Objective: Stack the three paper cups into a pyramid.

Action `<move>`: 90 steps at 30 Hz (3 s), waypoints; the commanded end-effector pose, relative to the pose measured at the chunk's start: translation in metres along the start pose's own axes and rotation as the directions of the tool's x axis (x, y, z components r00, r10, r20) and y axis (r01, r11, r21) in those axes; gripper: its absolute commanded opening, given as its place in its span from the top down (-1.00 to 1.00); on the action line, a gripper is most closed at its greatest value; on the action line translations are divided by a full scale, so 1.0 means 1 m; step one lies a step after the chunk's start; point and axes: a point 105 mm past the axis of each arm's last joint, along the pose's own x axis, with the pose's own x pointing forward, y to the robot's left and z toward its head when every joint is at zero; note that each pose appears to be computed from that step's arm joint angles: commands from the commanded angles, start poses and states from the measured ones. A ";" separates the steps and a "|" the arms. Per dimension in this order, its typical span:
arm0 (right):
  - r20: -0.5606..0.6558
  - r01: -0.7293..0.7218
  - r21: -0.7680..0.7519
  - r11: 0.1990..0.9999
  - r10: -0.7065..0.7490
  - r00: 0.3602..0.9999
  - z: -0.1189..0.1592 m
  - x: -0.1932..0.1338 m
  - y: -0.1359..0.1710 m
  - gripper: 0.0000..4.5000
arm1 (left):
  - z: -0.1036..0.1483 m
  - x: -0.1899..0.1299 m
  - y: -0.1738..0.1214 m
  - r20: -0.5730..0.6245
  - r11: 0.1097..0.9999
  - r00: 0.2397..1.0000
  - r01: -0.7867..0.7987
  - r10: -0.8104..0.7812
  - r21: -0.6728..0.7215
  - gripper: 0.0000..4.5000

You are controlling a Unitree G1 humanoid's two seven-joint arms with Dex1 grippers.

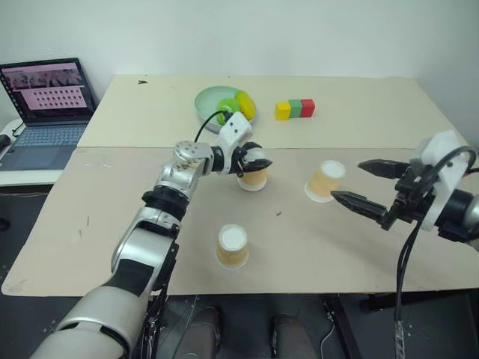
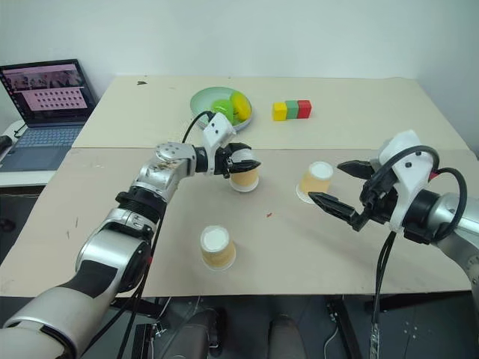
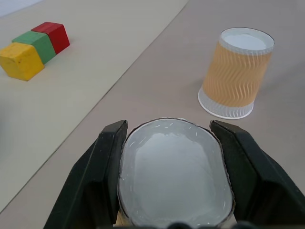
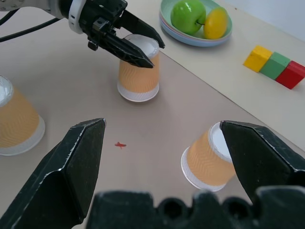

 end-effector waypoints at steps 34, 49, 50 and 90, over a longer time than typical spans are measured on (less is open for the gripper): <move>0.060 -0.026 -0.041 0.999 0.028 0.998 0.013 0.017 -0.010 -1.00 | 0.040 -0.167 -0.052 0.087 0.949 0.961 0.274 -0.263 -0.157 -0.99; 0.066 -0.061 -0.032 0.998 0.062 0.996 0.006 0.028 -0.011 -1.00 | -0.019 -0.185 -0.094 -0.127 0.969 0.961 0.244 -0.247 -0.041 -0.99; 0.066 -0.060 -0.031 0.998 0.062 0.996 0.006 0.028 -0.011 -1.00 | -0.026 -0.180 -0.092 -0.150 0.974 0.964 0.225 -0.221 0.010 -0.99; 0.034 0.080 -0.032 0.996 -0.079 0.996 0.008 -0.003 -0.007 -1.00 | -0.031 -0.093 -0.107 -0.026 0.906 0.916 0.399 -0.400 0.139 -0.99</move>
